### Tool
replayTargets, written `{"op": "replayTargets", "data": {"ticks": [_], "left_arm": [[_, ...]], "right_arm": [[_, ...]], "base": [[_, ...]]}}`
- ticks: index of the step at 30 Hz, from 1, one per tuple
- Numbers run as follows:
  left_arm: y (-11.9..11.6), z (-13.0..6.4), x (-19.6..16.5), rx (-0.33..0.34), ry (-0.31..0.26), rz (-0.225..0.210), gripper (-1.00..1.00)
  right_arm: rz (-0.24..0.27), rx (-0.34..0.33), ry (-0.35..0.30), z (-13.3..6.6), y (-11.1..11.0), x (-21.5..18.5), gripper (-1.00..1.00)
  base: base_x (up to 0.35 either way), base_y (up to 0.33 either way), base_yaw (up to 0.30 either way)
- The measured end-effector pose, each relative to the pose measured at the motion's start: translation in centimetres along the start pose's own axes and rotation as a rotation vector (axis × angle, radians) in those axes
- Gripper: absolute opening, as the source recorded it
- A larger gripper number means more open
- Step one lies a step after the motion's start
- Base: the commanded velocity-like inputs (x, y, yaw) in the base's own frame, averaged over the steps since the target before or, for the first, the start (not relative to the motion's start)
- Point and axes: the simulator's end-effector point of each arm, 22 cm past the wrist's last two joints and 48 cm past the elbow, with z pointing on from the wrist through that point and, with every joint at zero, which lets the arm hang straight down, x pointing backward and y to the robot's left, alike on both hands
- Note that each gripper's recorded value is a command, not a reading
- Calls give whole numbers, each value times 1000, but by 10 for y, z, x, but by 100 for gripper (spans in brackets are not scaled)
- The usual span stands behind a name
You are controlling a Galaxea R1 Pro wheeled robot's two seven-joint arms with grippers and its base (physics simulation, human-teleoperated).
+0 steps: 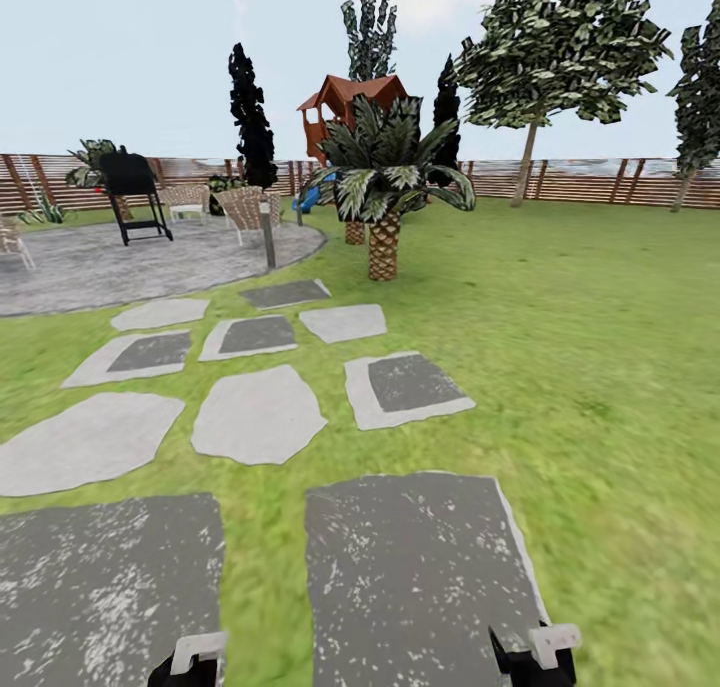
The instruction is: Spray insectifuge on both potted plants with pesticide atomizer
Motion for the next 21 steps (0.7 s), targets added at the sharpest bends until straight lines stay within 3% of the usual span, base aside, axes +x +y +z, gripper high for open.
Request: {"op": "replayTargets", "data": {"ticks": [21], "left_arm": [[0, 0, 0, 0, 0, -1, -100]], "right_arm": [[0, 2, 1, 0, -1, 0, 100]], "base": [[339, 0, 0]]}}
